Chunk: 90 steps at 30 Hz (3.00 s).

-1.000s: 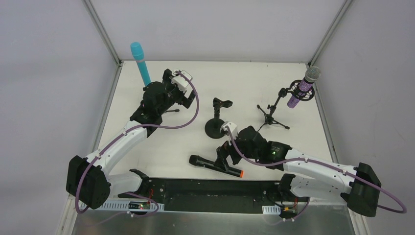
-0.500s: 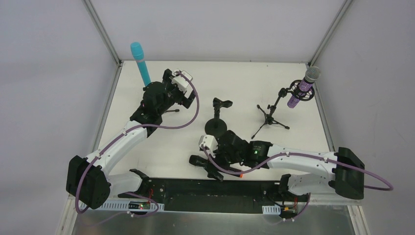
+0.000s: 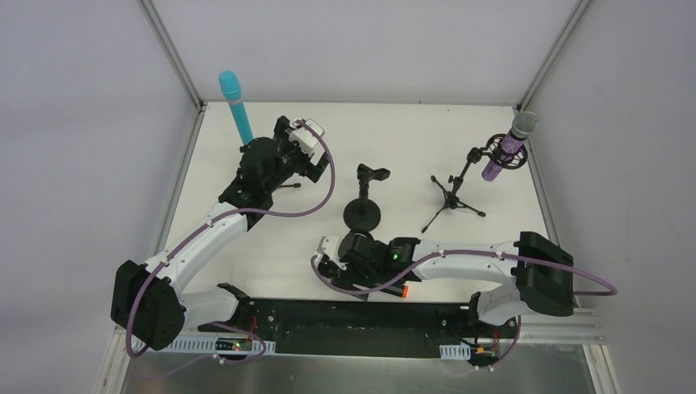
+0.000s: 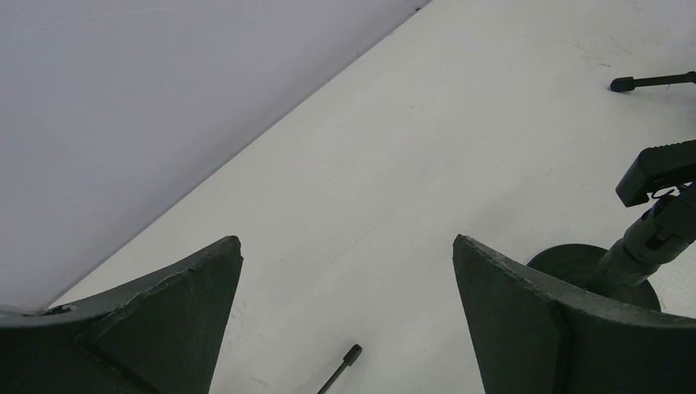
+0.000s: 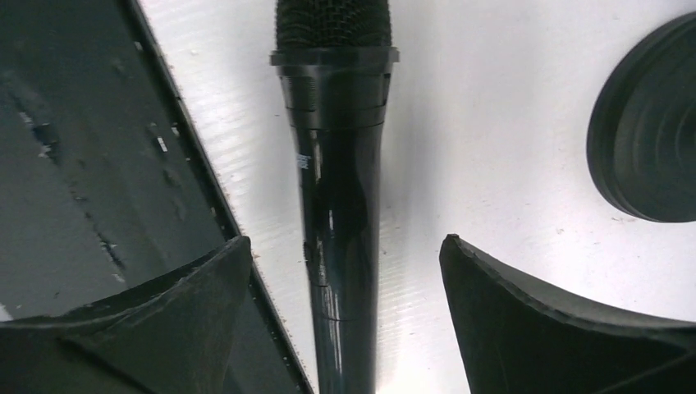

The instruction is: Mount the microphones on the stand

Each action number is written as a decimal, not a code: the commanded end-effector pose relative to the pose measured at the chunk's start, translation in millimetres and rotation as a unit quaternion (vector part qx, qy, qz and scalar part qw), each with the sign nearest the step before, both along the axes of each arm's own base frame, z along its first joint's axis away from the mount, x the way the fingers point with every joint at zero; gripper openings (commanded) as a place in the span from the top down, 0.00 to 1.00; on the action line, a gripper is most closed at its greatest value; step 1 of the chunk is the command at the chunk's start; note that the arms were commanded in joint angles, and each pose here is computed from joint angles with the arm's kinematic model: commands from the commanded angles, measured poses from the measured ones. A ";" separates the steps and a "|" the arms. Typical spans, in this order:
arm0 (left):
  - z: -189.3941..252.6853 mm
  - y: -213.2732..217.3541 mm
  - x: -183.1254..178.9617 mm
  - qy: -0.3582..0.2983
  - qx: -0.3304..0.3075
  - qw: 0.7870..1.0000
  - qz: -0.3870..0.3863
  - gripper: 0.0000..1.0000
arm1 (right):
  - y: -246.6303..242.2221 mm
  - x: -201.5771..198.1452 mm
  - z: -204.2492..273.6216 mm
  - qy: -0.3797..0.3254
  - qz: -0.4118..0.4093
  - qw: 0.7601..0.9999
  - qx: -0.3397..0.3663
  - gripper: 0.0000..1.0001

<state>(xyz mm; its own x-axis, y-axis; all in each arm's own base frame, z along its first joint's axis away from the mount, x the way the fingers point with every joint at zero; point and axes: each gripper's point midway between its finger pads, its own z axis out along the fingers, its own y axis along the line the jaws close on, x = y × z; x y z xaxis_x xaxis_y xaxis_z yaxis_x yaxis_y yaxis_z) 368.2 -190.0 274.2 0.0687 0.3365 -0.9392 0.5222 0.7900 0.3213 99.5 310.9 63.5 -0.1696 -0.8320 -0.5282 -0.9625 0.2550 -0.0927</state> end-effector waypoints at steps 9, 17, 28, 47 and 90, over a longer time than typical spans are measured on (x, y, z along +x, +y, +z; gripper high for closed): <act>7.9 -8.9 -0.9 -0.011 0.002 1.000 -0.018 0.00 | 0.2 9.2 -19.7 0.000 -0.009 0.998 -0.055 0.22; 7.9 -10.0 -1.5 -0.011 0.004 1.000 -0.020 0.00 | -4.1 12.4 -33.0 0.033 -0.030 0.996 -0.074 0.41; 8.1 -9.4 -1.8 -0.013 0.007 1.000 -0.019 0.00 | 0.1 13.5 -30.5 0.040 -0.030 0.995 -0.085 0.94; 8.0 -10.5 -2.1 -0.012 0.007 1.000 -0.020 0.00 | 33.3 26.0 62.6 -0.081 -0.065 0.986 0.132 1.00; 65.7 -92.8 -111.1 -0.034 -0.105 0.920 -0.375 0.04 | -69.9 70.4 224.2 -0.152 -0.233 0.745 0.606 1.00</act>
